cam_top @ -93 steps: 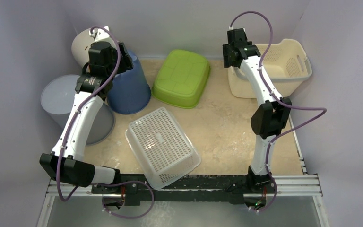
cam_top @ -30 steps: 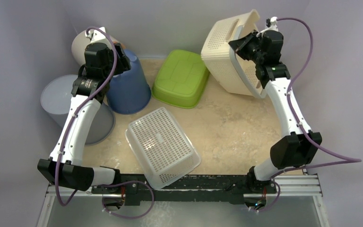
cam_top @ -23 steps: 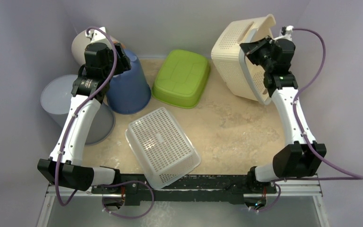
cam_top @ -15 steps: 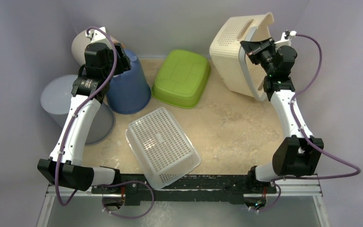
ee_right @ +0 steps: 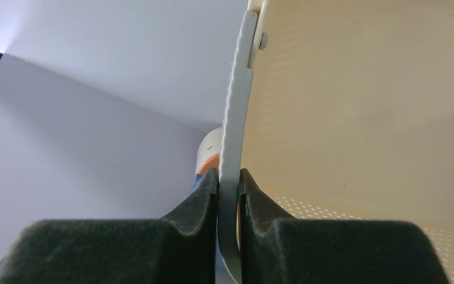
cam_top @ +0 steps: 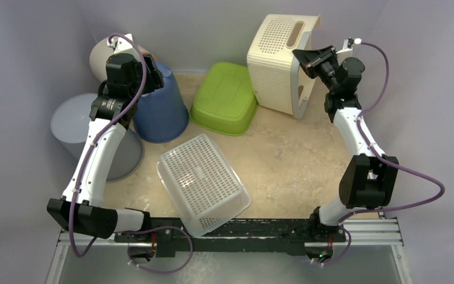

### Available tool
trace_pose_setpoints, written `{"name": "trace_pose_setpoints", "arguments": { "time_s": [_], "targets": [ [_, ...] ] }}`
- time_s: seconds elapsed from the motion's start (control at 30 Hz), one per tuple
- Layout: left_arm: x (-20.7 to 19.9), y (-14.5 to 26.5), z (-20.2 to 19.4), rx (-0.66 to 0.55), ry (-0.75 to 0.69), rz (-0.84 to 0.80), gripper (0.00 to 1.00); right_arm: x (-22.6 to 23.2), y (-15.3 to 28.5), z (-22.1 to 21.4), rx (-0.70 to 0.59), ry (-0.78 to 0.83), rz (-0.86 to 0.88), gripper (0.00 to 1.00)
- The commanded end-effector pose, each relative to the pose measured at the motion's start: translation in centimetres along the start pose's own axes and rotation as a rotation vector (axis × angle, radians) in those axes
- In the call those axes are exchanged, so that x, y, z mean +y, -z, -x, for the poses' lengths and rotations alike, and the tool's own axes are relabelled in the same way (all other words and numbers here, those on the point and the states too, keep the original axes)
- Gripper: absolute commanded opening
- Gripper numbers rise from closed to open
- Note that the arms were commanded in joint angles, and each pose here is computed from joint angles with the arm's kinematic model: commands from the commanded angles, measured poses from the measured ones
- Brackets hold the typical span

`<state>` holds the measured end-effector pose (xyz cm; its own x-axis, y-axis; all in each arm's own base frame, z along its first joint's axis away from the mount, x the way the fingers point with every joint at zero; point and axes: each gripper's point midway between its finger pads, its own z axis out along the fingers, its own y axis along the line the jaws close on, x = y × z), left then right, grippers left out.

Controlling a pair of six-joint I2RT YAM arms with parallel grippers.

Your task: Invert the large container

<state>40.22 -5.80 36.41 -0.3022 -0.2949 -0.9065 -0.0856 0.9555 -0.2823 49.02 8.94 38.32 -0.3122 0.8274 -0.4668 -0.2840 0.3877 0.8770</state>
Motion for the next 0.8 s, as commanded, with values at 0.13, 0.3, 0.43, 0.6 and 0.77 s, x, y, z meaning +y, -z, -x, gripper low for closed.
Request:
{"name": "trace_pose_setpoints", "arguments": {
  "time_s": [0.13, 0.3, 0.43, 0.6, 0.77],
  "targets": [
    [-0.2, 0.3, 2.5, -0.073, -0.002, -0.008, 0.56, -0.6, 2.1, 2.6, -0.102, 0.008, -0.079, 0.3],
    [-0.3, 0.0, 2.3, -0.069, 0.0, -0.013, 0.56, -0.6, 2.5, 4.1, -0.134, 0.053, -0.149, 0.44],
    [-0.4, -0.1, 2.3, -0.068, 0.003, -0.016, 0.56, -0.3, 3.3, 5.2, -0.167, 0.11, -0.208, 0.58],
    [-0.5, -0.2, 2.2, -0.065, 0.003, -0.019, 0.56, 0.1, 4.9, 6.6, -0.214, 0.201, -0.302, 0.64],
    [-0.5, -0.3, 2.0, -0.062, 0.004, -0.025, 0.56, 1.4, 6.1, 8.2, -0.235, 0.324, -0.365, 0.66]
  ]
}}
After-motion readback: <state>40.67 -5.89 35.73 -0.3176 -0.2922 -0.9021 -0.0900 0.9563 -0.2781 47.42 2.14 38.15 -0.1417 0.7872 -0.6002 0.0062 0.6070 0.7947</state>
